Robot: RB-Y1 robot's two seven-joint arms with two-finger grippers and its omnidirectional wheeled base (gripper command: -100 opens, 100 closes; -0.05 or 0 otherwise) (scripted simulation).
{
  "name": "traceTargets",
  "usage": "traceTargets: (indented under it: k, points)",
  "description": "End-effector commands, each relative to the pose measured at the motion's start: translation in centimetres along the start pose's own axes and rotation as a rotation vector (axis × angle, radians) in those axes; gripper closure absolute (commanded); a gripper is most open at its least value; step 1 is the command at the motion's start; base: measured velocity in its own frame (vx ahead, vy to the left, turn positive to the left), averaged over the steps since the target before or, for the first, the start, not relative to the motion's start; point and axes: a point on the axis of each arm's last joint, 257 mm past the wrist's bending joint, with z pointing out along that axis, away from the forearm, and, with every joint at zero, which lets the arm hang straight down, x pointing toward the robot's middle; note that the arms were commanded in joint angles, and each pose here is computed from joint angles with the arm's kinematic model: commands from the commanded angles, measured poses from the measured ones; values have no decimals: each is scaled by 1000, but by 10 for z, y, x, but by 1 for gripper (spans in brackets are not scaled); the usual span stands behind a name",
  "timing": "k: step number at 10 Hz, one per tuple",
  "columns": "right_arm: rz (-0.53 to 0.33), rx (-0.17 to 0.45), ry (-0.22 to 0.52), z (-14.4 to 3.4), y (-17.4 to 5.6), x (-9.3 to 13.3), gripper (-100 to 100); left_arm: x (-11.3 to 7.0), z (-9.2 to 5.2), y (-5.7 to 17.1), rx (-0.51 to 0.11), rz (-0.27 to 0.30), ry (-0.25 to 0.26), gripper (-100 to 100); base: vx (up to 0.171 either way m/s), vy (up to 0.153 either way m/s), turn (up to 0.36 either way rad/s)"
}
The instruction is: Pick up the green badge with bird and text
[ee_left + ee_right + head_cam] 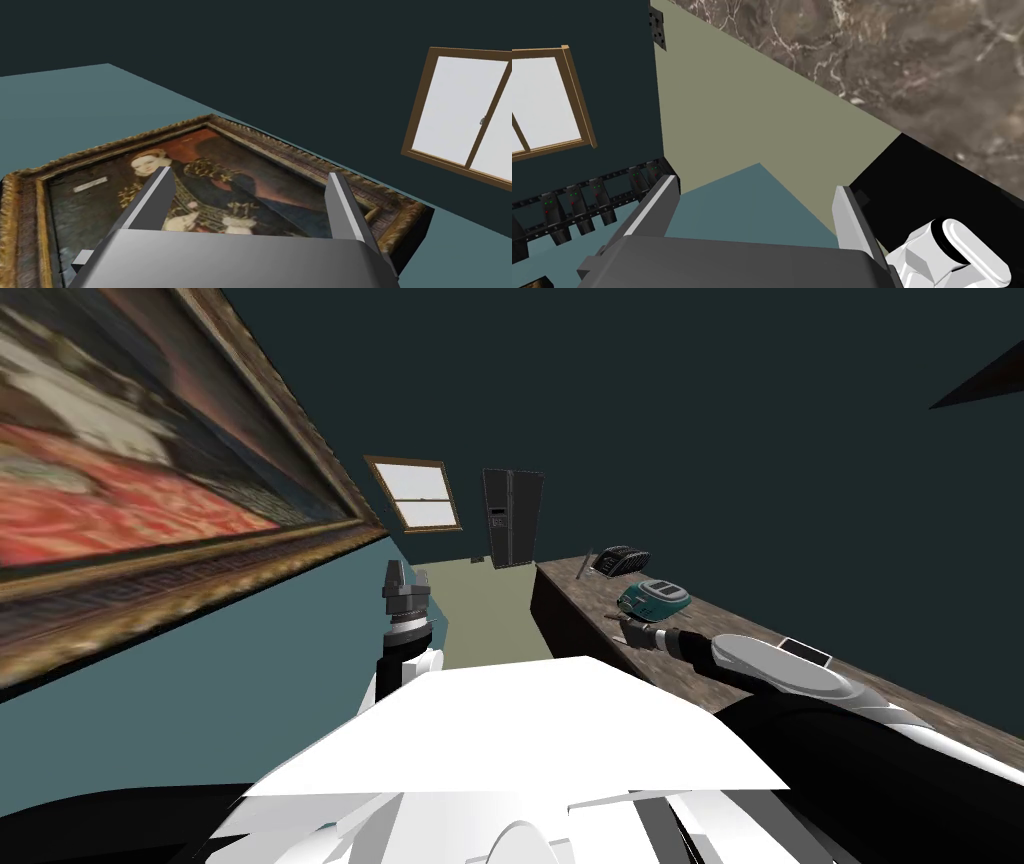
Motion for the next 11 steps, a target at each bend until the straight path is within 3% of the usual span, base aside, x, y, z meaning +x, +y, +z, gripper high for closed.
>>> traceTargets:
  k: [1, 7, 8, 9, 10, 11]
  points:
    - [-52, -30, 9, -7, -8, 11, -100, 0, 0, 0, 0, 0, 0, 0, 113, -84, -134]
    - [-205, -115, 42, -28, -37, 36, -100, 0, 0, 0, 0, 0, 0, 0, 117, -91, -108]
    - [-192, -106, 36, -26, -34, 33, -100, 0, 0, 0, 0, 0, 0, 0, 74, -56, -8]
    - [-193, -107, 38, -26, -35, 34, 0, 0, 0, 0, 0, 0, 0, 0, 12, -9, 7]
    - [-206, -108, 31, -23, -34, 24, -100, 0, 0, 0, 0, 0, 0, 0, 50, -27, -84]
    - [-212, -108, 28, -21, -33, 19, -100, 0, 0, 0, 0, 0, 0, 0, 75, -29, -100]
